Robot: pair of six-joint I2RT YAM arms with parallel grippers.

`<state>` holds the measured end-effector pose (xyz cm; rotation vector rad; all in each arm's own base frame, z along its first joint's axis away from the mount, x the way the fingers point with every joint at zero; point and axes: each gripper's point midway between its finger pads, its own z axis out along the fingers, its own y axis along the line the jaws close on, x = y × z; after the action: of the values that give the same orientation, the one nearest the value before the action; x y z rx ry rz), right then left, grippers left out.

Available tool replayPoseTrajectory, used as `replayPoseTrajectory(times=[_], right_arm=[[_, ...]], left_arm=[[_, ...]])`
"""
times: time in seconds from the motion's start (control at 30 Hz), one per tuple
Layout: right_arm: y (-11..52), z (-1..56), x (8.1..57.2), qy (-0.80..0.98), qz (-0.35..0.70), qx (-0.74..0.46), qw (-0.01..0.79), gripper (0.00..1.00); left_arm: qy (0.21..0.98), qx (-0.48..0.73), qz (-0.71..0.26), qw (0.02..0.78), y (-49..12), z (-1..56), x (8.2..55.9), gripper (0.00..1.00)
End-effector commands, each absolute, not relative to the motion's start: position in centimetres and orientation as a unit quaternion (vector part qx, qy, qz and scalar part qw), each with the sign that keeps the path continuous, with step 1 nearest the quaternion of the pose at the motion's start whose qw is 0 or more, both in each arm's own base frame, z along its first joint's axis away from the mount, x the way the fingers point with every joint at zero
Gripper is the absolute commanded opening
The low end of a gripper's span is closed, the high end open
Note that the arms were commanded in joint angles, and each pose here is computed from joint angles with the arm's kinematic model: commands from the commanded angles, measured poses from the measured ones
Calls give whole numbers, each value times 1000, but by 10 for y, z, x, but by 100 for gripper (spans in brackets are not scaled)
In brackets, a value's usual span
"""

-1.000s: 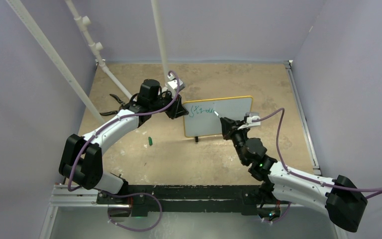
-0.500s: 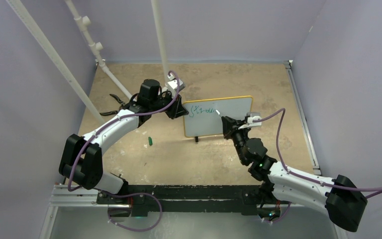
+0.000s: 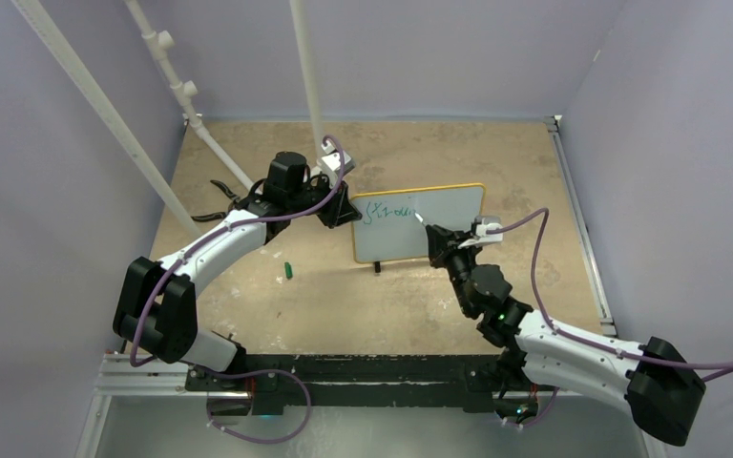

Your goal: Write a sentence on the whiteboard

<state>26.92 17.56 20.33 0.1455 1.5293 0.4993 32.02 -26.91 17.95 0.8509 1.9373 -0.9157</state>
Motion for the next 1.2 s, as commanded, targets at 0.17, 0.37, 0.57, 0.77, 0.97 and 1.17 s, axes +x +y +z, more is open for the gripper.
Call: replayPoseTrajectory(times=[0.17, 0.37, 0.57, 0.77, 0.97, 1.17], right_arm=[[169, 191, 268, 696, 214, 79, 681, 0], [167, 207, 264, 678, 230, 76, 694, 0], [162, 216, 266, 670, 222, 86, 703, 0], [164, 220, 271, 669, 214, 88, 706, 0], [162, 224, 272, 663, 210, 93, 712, 0], [161, 235, 272, 650, 213, 91, 724, 0]], left_arm=[[765, 342, -339, 428, -264, 186, 327, 0], [767, 341, -338, 427, -263, 185, 327, 0], [762, 351, -331, 432, -262, 185, 328, 0], [763, 351, -330, 432, -262, 184, 328, 0], [762, 351, -331, 432, -262, 185, 328, 0], [761, 352, -331, 432, -262, 185, 328, 0]])
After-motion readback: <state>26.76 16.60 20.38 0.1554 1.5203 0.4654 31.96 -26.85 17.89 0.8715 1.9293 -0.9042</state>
